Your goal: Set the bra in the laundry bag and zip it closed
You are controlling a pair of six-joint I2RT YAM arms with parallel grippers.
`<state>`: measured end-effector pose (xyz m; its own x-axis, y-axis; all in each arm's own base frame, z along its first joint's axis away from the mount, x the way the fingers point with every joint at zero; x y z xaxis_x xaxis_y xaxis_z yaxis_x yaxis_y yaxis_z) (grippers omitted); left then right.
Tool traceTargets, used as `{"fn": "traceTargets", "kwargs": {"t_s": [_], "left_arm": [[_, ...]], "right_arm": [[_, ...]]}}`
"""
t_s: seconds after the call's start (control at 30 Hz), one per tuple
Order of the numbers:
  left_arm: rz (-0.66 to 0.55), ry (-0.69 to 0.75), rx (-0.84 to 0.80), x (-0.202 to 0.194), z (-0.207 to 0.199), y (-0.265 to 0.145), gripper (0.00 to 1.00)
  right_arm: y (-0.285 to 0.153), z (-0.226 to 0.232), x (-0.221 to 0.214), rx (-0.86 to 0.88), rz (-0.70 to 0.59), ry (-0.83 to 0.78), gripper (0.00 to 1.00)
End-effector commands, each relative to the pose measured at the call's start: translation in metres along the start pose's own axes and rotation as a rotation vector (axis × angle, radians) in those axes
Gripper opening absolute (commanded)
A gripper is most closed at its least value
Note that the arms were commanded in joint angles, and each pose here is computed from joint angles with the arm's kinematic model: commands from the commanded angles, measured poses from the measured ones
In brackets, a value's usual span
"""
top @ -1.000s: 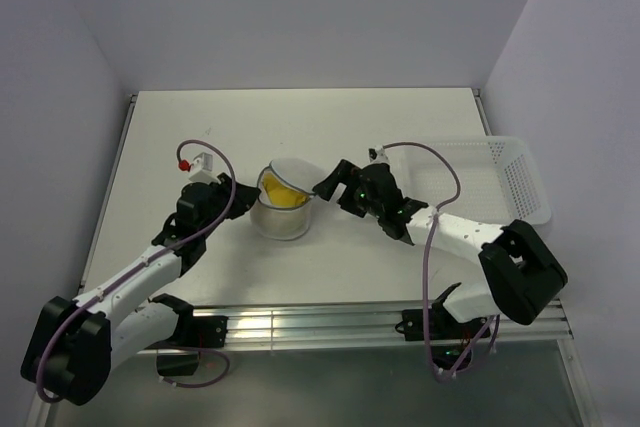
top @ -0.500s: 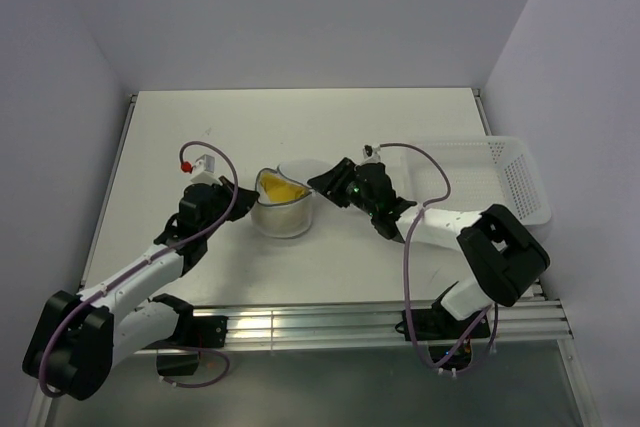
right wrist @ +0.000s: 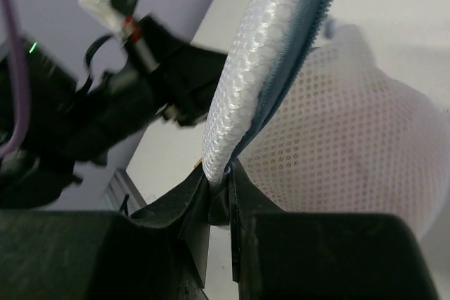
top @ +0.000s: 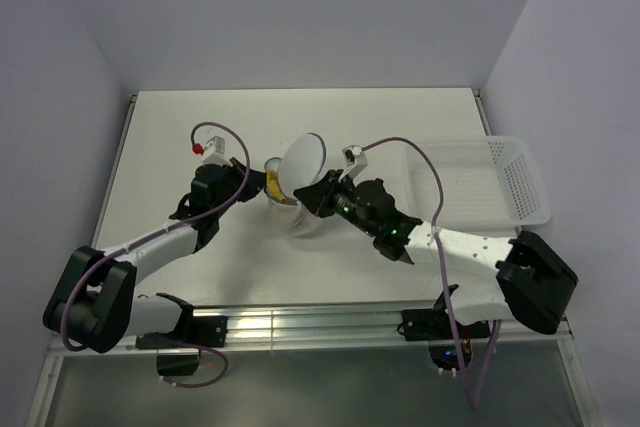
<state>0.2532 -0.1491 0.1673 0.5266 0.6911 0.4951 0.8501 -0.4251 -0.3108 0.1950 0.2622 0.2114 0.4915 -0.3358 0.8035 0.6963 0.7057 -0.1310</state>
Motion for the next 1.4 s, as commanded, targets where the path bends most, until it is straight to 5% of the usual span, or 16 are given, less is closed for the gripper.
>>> {"fn": "traceTargets", "kwargs": {"t_s": [0.0,0.07,0.1,0.13,0.2,0.23,0.43,0.53,0.7,1.03,1.37], "left_arm": [[-0.063,-0.019,-0.202,0.024,-0.045,0.008,0.00],[-0.062,-0.021,-0.194,0.022,-0.043,0.002,0.11],[-0.053,-0.022,-0.168,0.018,-0.036,-0.001,0.33],[-0.046,-0.016,-0.147,0.017,-0.033,-0.009,0.46],[-0.037,0.003,-0.092,0.011,-0.020,-0.017,0.69],[-0.028,0.011,-0.072,0.010,-0.018,-0.026,0.72],[-0.023,0.095,-0.128,0.019,-0.036,-0.057,0.73],[0.089,0.107,-0.189,0.016,-0.047,-0.052,0.70],[0.237,0.077,-0.247,0.007,-0.051,-0.023,0.71],[0.248,0.072,-0.391,0.016,-0.062,0.032,0.78],[0.419,0.004,-0.576,0.002,-0.053,0.056,0.75]], "right_arm": [[-0.021,0.008,0.008,0.053,-0.084,-0.176,0.13],[-0.028,0.000,0.003,0.032,-0.091,-0.176,0.12],[-0.032,-0.010,-0.008,0.018,-0.062,-0.177,0.11],[-0.032,-0.016,-0.013,0.011,-0.050,-0.173,0.10],[-0.035,-0.025,-0.026,0.018,-0.032,-0.171,0.09],[-0.034,-0.029,-0.032,0.024,-0.015,-0.180,0.07],[-0.042,-0.037,-0.038,0.046,-0.022,-0.185,0.06],[-0.046,-0.040,-0.037,0.056,-0.017,-0.171,0.06],[-0.052,-0.051,-0.035,0.095,-0.034,-0.097,0.06],[-0.061,-0.055,-0.033,0.191,-0.042,-0.064,0.05],[-0.059,-0.057,-0.035,0.211,-0.018,-0.054,0.05]]}}
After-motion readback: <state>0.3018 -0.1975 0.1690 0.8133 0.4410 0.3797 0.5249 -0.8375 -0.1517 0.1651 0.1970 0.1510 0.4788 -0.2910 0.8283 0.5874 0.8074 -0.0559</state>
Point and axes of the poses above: each gripper's point midway between its finger pads, its own y axis out along the fingers, its own z axis along the line the jaws close on, x = y × z, the point moved 10 cm from there along -y, back along the fingers, and after that the axes turned 9 degrees about -y, right-handed, at the moved point
